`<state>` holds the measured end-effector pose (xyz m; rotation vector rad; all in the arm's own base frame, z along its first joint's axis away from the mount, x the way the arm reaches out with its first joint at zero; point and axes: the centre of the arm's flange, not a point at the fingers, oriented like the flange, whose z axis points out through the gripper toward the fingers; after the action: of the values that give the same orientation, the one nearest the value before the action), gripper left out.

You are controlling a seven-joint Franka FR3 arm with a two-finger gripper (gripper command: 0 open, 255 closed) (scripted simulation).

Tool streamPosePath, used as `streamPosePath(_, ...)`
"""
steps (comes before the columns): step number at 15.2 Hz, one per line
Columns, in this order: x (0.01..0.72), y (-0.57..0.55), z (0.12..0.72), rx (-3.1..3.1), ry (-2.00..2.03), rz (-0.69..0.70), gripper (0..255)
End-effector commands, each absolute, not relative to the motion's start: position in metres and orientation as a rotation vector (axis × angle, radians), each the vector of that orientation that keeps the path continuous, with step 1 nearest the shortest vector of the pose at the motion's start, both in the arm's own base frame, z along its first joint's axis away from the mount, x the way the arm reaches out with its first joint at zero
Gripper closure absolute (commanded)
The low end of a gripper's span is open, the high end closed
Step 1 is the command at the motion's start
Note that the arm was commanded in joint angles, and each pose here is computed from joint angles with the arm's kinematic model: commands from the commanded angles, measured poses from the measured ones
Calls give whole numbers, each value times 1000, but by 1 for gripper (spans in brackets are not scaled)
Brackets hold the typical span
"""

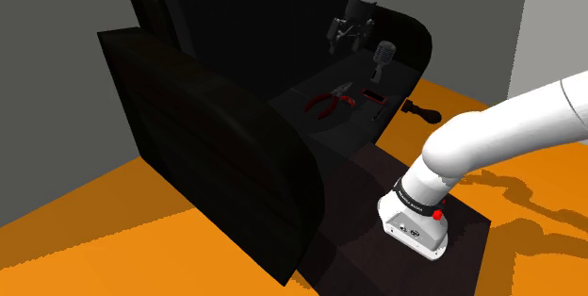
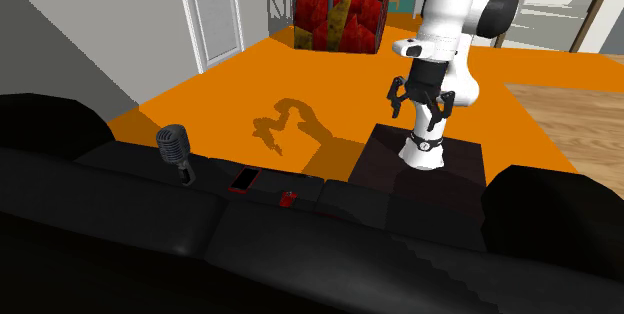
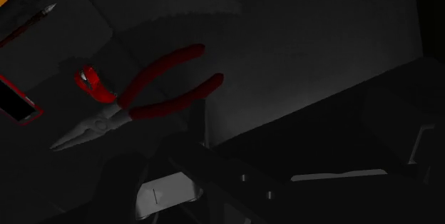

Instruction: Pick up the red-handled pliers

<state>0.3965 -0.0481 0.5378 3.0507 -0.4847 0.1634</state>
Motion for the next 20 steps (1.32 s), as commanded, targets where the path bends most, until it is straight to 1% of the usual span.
streamPosePath(1,411,-64,522,3042,-562,157,0)
streamPosePath(11,470,-147,433,2973,-930,110,0)
streamPosePath(20,504,-229,350,2873,-1254,66,0)
